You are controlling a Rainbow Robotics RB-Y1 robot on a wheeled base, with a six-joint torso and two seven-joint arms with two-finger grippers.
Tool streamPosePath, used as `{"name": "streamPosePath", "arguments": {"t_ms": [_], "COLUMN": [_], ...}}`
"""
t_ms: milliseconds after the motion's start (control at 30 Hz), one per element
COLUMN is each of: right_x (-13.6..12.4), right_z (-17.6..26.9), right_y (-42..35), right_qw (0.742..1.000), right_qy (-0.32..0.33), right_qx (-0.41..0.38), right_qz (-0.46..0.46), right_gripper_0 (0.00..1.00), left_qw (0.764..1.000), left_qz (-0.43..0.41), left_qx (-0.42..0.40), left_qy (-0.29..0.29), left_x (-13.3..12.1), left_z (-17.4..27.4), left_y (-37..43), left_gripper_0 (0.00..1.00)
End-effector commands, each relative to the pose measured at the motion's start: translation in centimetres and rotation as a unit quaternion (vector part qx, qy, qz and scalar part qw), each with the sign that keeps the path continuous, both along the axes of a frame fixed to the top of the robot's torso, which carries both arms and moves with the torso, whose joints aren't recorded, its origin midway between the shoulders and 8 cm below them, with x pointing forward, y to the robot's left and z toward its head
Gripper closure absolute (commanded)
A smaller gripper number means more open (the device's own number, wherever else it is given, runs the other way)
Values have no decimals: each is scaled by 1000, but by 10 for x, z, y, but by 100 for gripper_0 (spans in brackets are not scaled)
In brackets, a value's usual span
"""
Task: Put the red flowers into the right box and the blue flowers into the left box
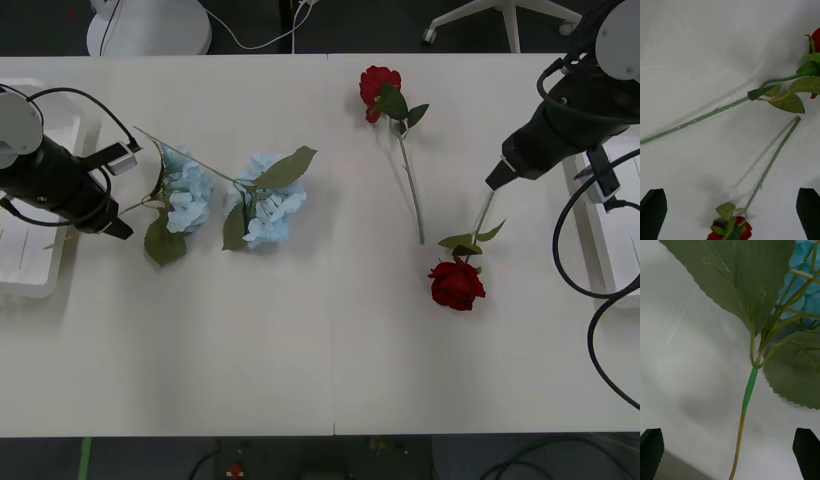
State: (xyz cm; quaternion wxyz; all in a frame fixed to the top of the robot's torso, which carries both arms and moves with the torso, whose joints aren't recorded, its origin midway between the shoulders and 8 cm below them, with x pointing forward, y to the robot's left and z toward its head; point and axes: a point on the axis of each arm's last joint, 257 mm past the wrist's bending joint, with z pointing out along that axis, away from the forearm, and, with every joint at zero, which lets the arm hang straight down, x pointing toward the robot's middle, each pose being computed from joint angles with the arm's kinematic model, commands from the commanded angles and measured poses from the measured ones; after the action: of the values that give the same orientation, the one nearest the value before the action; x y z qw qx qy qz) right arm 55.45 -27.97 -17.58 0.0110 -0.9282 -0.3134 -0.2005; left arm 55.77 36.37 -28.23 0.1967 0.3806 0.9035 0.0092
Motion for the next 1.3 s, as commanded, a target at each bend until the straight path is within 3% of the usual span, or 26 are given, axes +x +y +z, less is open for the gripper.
{"name": "streamPosePath", "arguments": {"t_ms": [33,67,100,133,167,233,767,1167,1300], "right_x": [16,14,11,6,1,-4,14,12,7], "right_z": [32,31,30,27,24,16,-59,-83,-92], "right_y": [0,-3,-5,-8,-12,-16,-23,-16,-11], "right_qw": [997,997,997,997,996,995,990,986,986], "right_qy": [-9,-3,4,16,27,44,22,24,33], "right_qx": [52,52,51,49,47,46,30,30,29], "right_qz": [-53,-56,-59,-61,-66,-74,-139,-161,-160], "right_gripper_0": [0,0,0,0,0,0,0,0,0], "left_qw": [1000,1000,1000,1000,1000,1000,998,985,978], "left_qz": [19,17,16,14,11,8,-5,52,93], "left_qx": [-17,-15,-13,-11,-4,3,33,-104,-135], "left_qy": [-19,-17,-16,-19,-20,-28,-56,-131,-133], "left_x": [20,19,19,20,20,23,36,70,60], "left_z": [16,14,12,11,8,6,14,126,150], "left_y": [-21,-22,-22,-23,-22,-22,-11,-23,11], "left_gripper_0": [0,0,10,27,59,97,100,100,100]}}
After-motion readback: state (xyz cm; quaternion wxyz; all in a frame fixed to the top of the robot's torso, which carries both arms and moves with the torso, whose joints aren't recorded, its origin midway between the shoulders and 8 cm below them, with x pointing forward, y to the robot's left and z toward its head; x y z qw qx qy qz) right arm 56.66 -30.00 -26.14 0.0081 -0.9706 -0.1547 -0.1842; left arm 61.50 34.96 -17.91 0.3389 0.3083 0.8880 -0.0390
